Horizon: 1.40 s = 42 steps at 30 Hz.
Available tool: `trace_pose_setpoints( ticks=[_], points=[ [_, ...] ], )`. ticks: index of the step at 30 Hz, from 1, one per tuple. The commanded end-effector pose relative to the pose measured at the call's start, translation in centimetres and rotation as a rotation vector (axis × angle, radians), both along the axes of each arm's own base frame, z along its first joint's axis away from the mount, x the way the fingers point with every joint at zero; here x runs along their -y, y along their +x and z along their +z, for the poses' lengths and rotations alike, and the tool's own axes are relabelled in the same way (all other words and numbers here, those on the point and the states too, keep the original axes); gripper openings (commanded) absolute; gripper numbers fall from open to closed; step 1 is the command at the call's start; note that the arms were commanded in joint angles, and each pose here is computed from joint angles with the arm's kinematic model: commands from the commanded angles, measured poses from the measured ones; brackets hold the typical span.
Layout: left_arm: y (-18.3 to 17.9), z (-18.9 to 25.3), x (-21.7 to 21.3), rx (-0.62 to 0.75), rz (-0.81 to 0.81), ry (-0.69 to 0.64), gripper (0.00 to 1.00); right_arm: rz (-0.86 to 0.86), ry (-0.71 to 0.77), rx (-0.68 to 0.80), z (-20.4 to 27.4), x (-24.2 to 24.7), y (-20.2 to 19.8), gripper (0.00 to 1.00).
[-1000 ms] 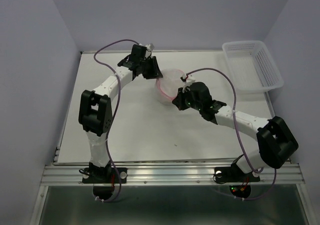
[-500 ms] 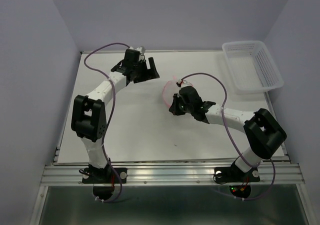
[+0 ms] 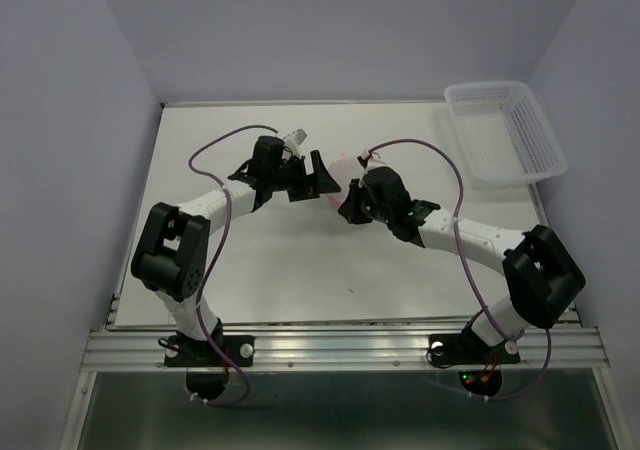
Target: Unzip the laundry bag and remove the bra
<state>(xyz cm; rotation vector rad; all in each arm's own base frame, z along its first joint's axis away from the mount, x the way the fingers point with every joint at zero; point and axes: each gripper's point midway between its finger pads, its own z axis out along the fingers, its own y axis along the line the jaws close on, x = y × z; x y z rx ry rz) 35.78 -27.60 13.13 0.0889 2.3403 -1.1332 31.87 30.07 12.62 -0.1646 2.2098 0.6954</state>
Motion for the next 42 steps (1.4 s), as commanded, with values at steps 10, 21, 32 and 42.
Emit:
trace_pose_setpoints(
  ticks=[10, 21, 32, 42],
  points=[
    [0.2, 1.0, 3.1, -0.032, -0.036, -0.217, 0.81, -0.017, 0.099, 0.074, 4.0, -0.9, 0.9, 0.01],
    [0.6, 2.8, 3.3, -0.03, -0.013, -0.234, 0.0, -0.064, 0.022, 0.094, 3.5, 0.8, 1.1, 0.01],
    [2.9, 3.7, 1.6, -0.019, -0.032, -0.232, 0.0, -0.138, -0.126, 0.028, -0.1, 7.1, 1.6, 0.01],
    [4.0, 4.7, -1.2, 0.04, -0.068, -0.205, 0.0, -0.295, -0.234, 0.033, -1.3, 15.1, 4.7, 0.01]
  ],
)
